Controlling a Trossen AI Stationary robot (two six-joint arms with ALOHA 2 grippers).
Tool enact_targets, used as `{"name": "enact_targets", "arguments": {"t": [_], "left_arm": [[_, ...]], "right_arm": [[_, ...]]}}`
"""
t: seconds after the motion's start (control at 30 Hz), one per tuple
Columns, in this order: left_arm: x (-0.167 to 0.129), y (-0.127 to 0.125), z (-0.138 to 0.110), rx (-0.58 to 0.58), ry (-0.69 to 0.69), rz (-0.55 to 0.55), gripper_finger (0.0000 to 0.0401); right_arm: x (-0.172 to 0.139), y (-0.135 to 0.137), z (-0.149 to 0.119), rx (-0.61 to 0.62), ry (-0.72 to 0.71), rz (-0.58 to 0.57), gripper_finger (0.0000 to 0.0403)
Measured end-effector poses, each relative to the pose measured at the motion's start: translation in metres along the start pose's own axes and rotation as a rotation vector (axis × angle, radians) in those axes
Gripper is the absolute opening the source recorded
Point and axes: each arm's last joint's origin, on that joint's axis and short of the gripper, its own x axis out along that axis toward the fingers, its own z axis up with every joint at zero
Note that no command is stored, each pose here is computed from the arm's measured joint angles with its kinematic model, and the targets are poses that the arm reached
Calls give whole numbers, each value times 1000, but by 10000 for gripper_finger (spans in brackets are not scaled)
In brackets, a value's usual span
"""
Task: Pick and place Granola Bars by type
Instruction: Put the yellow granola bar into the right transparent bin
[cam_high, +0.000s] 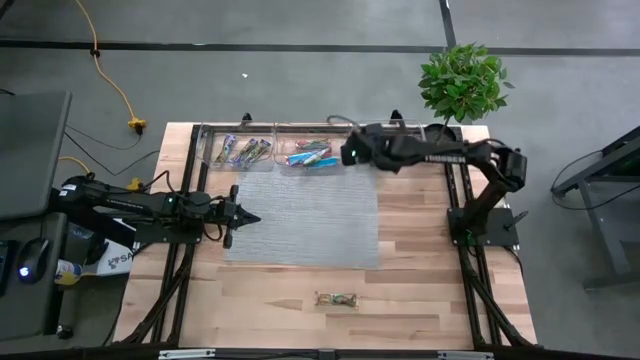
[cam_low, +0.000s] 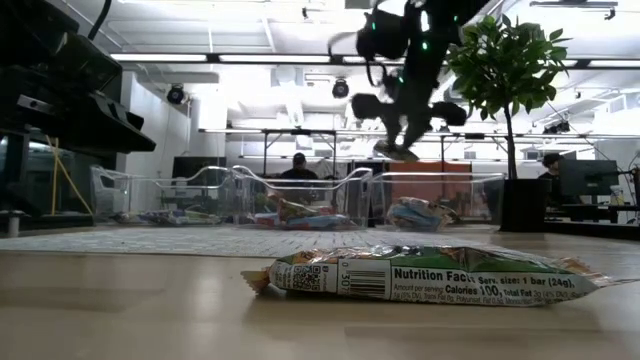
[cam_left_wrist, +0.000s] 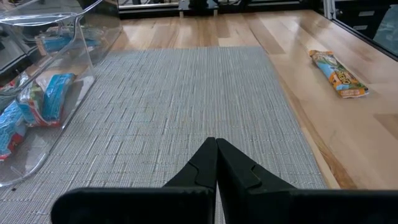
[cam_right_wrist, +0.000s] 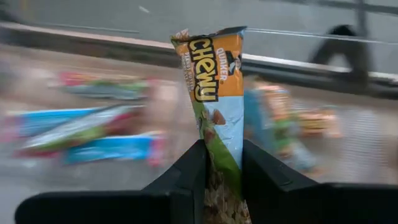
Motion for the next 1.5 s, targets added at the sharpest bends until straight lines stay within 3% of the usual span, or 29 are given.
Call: {"name": "enact_targets", "arguments": {"t": [0.23, 0.4, 0.77, 0.97, 1.27, 1.37, 1.5], "left_arm": [[0, 0, 0, 0, 0, 0, 0], [0, 0, 0, 0, -1, 0, 0], [0, 0, 0, 0, 0, 0, 0], [0, 0, 0, 0, 0, 0, 0], [0, 0, 0, 0, -1, 0, 0], [0, 0, 0, 0, -1, 0, 0], [0, 0, 0, 0, -1, 0, 0]], "right_arm": [[31, -36, 33, -36, 78, -91, 73], [42, -50, 45, -29, 131, -85, 73], [42, -66, 40, -124, 232, -190, 73], [42, -66, 40, -126, 232, -192, 75], [43, -65, 39, -159, 249, -165, 129], [44, -61, 42, -180, 230, -116, 146], [45, -42, 51, -255, 187, 158, 160]]}}
